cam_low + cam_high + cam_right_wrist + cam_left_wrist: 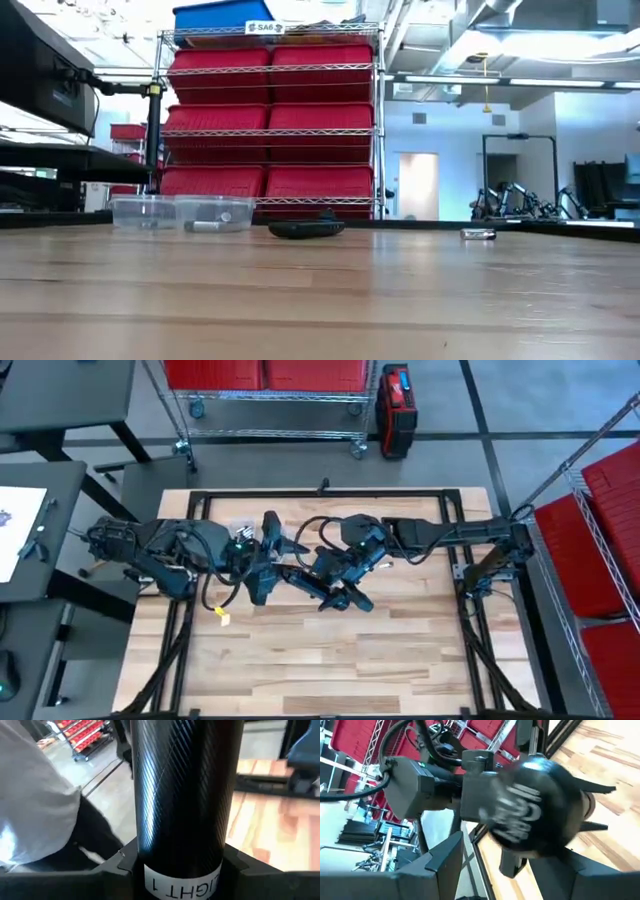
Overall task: Insert battery
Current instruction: Close the flashlight battery compartment
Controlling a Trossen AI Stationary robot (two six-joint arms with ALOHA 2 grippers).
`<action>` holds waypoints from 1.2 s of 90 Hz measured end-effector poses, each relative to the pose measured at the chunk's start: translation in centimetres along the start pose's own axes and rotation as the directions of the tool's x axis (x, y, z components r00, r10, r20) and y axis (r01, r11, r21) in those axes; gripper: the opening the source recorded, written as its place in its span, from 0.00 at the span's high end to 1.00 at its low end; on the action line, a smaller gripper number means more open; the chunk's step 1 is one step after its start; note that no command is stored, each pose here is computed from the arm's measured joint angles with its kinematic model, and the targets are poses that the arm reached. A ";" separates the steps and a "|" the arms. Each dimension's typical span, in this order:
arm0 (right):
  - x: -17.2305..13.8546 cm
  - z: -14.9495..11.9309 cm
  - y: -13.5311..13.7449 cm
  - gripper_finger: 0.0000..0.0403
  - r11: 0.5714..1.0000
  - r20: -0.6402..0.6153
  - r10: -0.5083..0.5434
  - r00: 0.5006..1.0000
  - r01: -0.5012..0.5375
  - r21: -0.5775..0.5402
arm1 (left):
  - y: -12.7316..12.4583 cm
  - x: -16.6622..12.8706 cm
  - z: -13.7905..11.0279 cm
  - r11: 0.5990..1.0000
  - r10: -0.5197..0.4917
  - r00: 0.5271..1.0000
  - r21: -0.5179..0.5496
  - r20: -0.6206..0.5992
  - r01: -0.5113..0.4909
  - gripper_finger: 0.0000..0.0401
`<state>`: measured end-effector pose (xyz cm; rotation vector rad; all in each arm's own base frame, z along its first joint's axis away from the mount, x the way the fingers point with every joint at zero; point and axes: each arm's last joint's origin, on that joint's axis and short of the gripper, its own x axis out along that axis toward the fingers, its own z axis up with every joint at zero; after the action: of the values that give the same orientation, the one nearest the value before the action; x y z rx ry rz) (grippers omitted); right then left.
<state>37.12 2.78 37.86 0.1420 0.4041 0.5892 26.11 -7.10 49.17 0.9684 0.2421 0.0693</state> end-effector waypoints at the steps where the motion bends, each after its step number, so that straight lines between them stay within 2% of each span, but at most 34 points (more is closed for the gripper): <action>1: 0.0 0.0 0.0 0.67 1.000 0.004 0.000 1.000 0.000 -0.004 | 0.0 0.0 0.0 1.000 0.002 1.000 -0.002 0.001 -0.002 0.53; 25: -0.3 0.9 -0.1 0.67 0.997 0.082 -0.031 0.996 0.036 -0.064 | 0.1 -0.1 0.0 1.000 0.012 1.000 0.006 -0.002 -0.012 0.53; 39: -0.3 1.0 0.0 0.67 0.997 0.088 -0.030 0.996 0.036 -0.067 | 0.5 -0.4 0.0 0.998 0.043 0.999 -0.039 -0.009 -0.043 0.53; 57: -0.3 1.0 -0.1 0.67 0.998 0.088 -0.032 0.996 0.038 -0.059 | 1.2 -0.9 -0.3 0.980 0.100 0.994 -0.171 -0.045 -0.106 0.53; 68: -0.5 1.0 -0.3 0.67 0.999 0.089 -0.040 0.995 0.042 -0.022 | 1.7 -1.9 -0.8 0.941 0.113 0.991 -0.313 -0.068 -0.129 0.51; 77: -0.6 1.0 -0.6 0.67 0.999 0.086 -0.047 0.995 0.049 -0.016 | 2.5 -3.2 -2.0 0.880 0.104 0.988 -0.453 -0.114 -0.145 0.48; 88: -0.7 1.0 -0.7 0.67 0.998 0.087 -0.053 0.995 0.055 -0.014 | 3.0 -4.9 -4.3 0.765 0.050 0.976 -0.621 -0.210 -0.173 0.44; 92: -0.8 1.0 -0.8 0.67 0.998 0.084 -0.069 0.994 0.070 -0.010 | 3.1 -5.5 -5.0 0.706 0.012 0.975 -0.688 -0.223 -0.166 0.43; 100: -0.8 0.6 -0.9 0.67 0.995 0.050 -0.102 0.993 0.103 -0.001 | 3.2 -6.7 -6.1 0.564 -0.073 0.974 -0.814 -0.217 -0.139 0.42; 108: -0.8 -0.1 -1.3 0.67 0.983 -0.011 -0.183 0.983 0.183 -0.005 | 3.3 -7.2 -6.4 0.438 -0.090 0.971 -0.885 -0.220 -0.160 0.41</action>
<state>37.16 1.31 37.73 0.0962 0.4221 0.4100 17.75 -1.23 49.66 -0.1543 0.3515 0.3279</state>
